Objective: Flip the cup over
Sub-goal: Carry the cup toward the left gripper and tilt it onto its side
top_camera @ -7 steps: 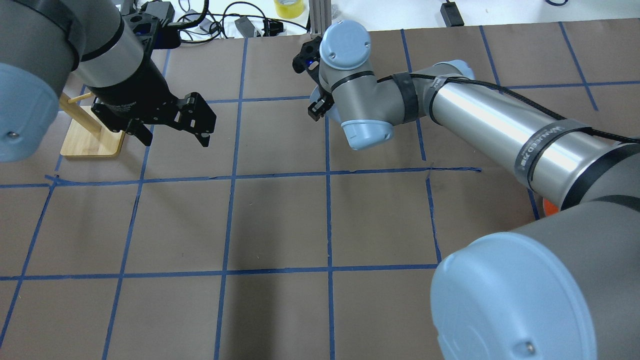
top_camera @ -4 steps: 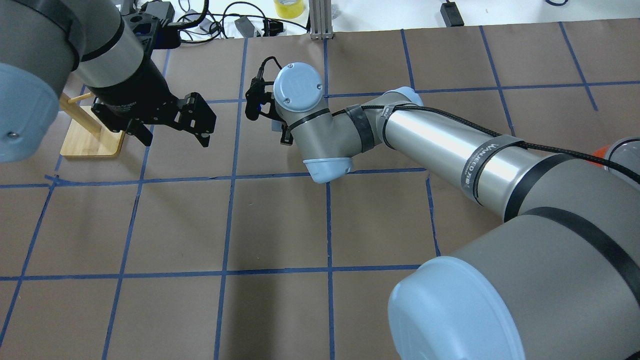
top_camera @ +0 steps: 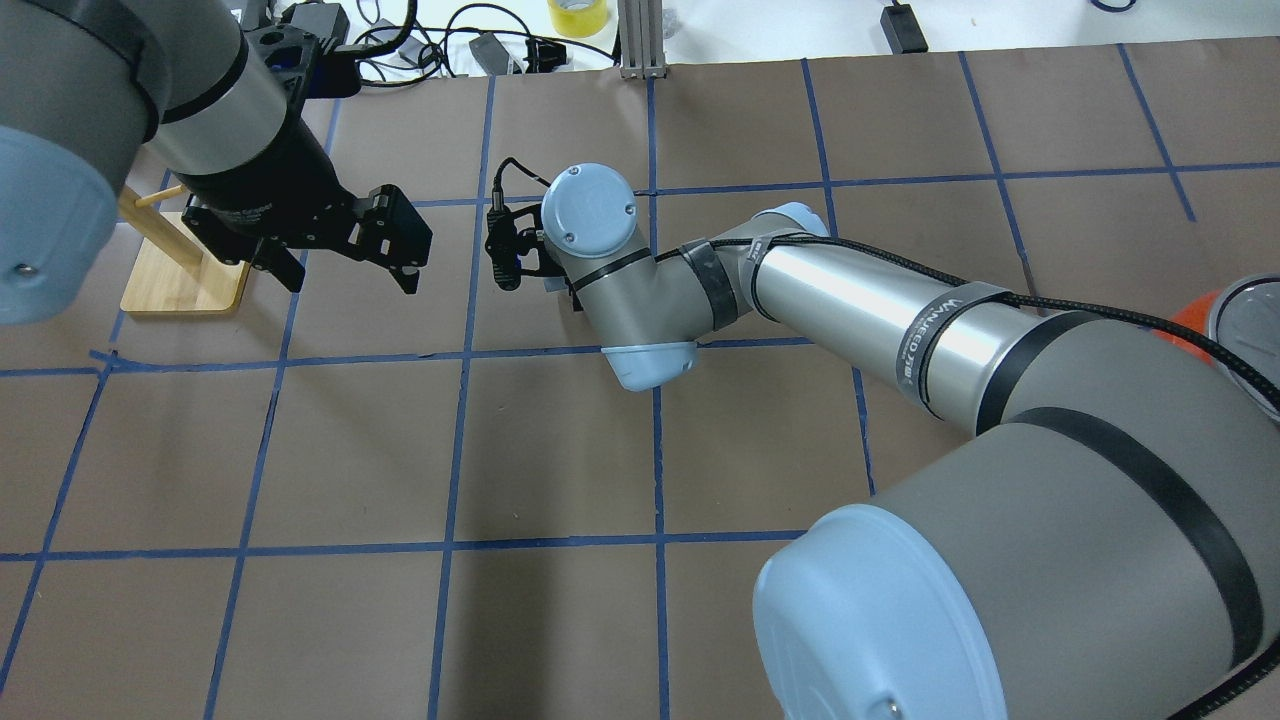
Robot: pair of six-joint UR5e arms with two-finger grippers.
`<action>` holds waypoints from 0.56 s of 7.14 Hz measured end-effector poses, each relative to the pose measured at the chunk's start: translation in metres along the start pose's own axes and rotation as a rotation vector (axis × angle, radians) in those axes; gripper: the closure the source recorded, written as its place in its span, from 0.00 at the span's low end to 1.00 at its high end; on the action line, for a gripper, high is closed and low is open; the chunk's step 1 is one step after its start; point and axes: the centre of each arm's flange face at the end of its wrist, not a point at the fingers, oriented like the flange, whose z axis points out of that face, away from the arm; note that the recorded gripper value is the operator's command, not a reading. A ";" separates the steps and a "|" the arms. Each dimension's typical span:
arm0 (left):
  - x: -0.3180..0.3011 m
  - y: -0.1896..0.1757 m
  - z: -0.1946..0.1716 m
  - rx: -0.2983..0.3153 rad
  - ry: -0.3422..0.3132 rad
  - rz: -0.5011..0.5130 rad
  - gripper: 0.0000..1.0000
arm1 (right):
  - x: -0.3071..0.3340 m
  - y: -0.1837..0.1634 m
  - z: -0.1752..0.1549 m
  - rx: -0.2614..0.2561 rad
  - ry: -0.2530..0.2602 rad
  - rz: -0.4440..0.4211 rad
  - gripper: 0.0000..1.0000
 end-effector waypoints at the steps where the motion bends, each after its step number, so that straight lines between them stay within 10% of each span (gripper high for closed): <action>1: 0.000 0.000 0.000 0.000 0.000 0.000 0.00 | -0.004 0.001 0.002 -0.007 -0.020 -0.002 0.63; 4: 0.000 0.000 0.000 0.000 0.000 0.000 0.00 | -0.011 0.000 0.005 -0.017 -0.064 -0.006 0.56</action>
